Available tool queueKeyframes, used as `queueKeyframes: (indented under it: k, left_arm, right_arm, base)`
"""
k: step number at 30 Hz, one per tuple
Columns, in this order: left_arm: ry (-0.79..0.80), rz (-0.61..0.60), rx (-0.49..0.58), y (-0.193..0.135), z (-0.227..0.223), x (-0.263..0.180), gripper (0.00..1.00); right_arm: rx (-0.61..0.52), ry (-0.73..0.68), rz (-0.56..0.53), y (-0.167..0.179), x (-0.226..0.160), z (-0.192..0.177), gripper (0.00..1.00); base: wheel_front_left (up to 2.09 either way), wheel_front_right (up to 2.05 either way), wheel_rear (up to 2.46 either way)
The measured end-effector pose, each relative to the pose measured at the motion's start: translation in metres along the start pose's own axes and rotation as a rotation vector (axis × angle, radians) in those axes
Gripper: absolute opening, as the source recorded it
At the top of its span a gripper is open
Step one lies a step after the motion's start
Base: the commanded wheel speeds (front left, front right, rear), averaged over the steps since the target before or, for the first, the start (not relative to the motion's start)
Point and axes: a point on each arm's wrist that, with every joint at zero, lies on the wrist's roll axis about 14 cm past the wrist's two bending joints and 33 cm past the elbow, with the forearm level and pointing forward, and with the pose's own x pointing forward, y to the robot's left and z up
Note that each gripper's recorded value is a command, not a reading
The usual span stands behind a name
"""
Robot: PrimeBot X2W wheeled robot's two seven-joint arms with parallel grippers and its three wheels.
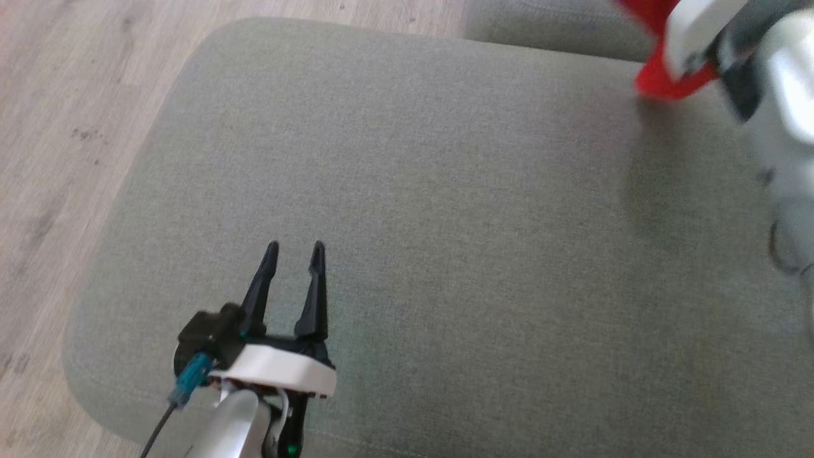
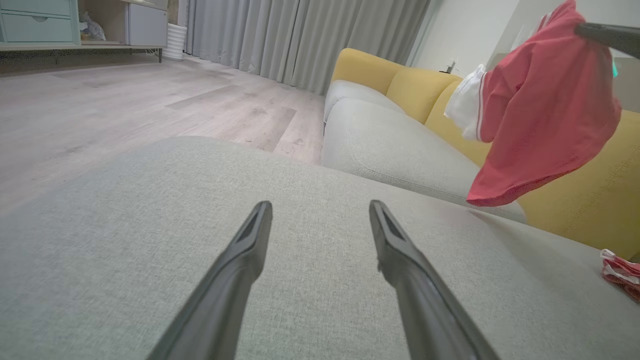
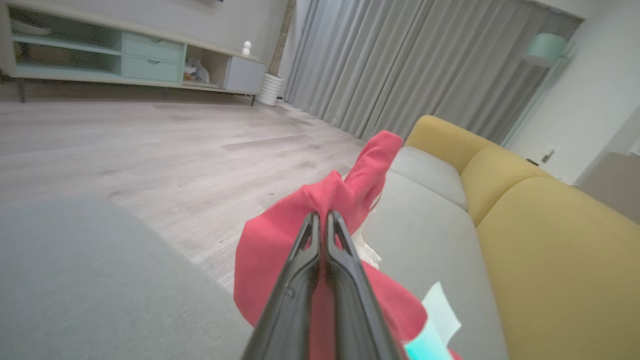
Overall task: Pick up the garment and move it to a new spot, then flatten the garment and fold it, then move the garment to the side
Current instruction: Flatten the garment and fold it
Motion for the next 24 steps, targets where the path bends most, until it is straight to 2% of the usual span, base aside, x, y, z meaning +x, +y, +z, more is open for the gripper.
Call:
queueKeyframes:
  k: [1,4,11,15,16,17,18,20,24]
  left_arm:
    - [0.0,0.0,0.0,0.0,0.0,0.0,1.0]
    - [0.008,0.011,-0.006,0.003,-0.004,-0.006,1.0]
    - [0.015,-0.039,0.009,-0.011,-0.007,-0.003,1.0]
    - [0.014,-0.068,0.01,-0.02,-0.007,0.001,1.0]
    - [0.014,-0.074,0.011,-0.022,-0.007,0.001,1.0]
    - [0.013,-0.081,0.013,-0.024,-0.007,0.002,1.0]
    - [0.013,-0.087,0.014,-0.026,-0.006,0.002,1.0]
    - [0.013,-0.097,0.017,-0.029,-0.007,0.003,1.0]
    - [0.013,-0.114,0.017,-0.035,-0.007,0.005,1.0]
  right_arm:
    - [0.0,0.0,0.0,0.0,0.0,0.0,0.0]
    - [-0.031,0.038,0.088,0.036,-0.01,-0.023,0.0]
    - [0.006,0.18,0.423,0.182,-0.079,-0.101,0.0]
    - [0.021,0.214,0.555,0.23,-0.117,-0.113,0.0]
    - [0.024,0.218,0.577,0.237,-0.124,-0.114,0.04]
    - [0.024,0.221,0.597,0.242,-0.13,-0.114,0.88]
    - [0.033,0.224,0.612,0.247,-0.135,-0.113,1.0]
    - [0.064,0.219,0.621,0.25,-0.142,-0.111,1.0]
    - [0.165,0.145,0.47,0.202,-0.128,-0.097,1.0]
  base:
    - [0.0,0.0,0.0]
    - [0.0,0.0,0.0]
    - [0.0,0.0,0.0]
    - [0.0,0.0,0.0]
    - [0.0,0.0,0.0]
    - [0.0,0.0,0.0]
    - [0.0,0.0,0.0]
    - [0.0,0.0,0.0]
    - [0.0,0.0,0.0]
